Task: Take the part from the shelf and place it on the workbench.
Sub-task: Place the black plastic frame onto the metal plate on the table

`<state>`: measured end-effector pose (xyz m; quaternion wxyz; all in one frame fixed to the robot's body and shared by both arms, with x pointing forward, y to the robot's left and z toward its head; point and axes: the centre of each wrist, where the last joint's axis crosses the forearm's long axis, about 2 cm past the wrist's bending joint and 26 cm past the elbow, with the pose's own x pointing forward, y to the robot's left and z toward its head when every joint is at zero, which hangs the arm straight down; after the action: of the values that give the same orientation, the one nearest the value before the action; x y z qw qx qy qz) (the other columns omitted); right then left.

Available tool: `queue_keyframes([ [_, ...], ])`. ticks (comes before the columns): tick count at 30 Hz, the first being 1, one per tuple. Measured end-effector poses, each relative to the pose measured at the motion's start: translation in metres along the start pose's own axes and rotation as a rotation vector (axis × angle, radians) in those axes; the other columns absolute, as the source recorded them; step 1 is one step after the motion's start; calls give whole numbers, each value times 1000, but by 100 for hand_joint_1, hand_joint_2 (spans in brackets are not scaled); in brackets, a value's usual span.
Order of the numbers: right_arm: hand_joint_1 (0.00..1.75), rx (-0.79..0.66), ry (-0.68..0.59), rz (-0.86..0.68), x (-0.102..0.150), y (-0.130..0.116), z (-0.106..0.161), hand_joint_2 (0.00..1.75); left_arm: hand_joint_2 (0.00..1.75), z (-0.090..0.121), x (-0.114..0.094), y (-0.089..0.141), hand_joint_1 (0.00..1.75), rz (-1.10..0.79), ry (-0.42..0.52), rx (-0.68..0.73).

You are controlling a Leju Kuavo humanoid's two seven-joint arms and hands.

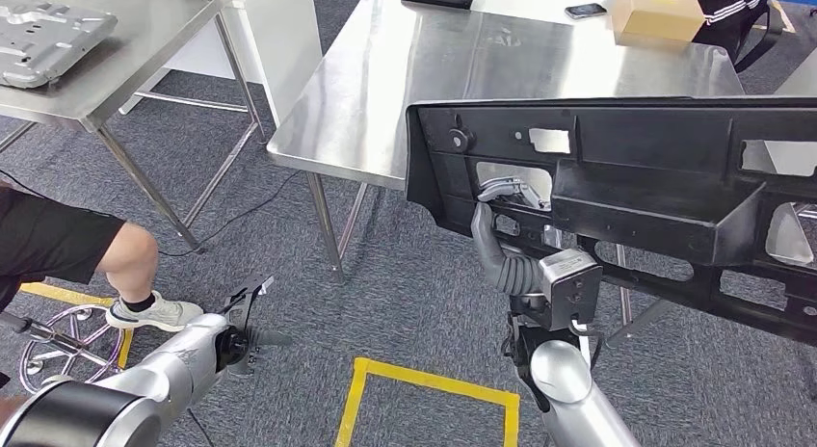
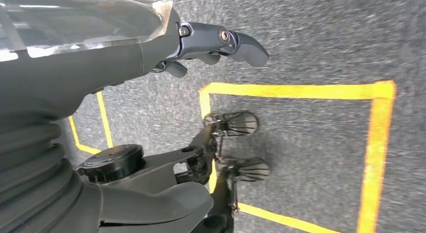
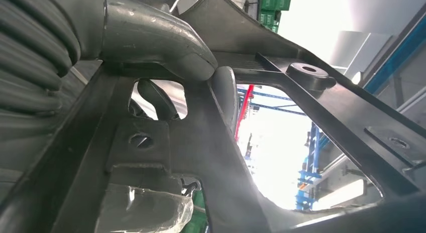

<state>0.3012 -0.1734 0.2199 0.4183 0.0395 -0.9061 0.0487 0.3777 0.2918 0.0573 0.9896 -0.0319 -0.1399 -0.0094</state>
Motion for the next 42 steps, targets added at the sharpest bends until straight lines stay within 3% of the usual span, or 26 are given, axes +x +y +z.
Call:
queue_keyframes([
  [42,175,1,-2,0,0,0,0,175,175,-2,-3,2,0,2,7,2],
])
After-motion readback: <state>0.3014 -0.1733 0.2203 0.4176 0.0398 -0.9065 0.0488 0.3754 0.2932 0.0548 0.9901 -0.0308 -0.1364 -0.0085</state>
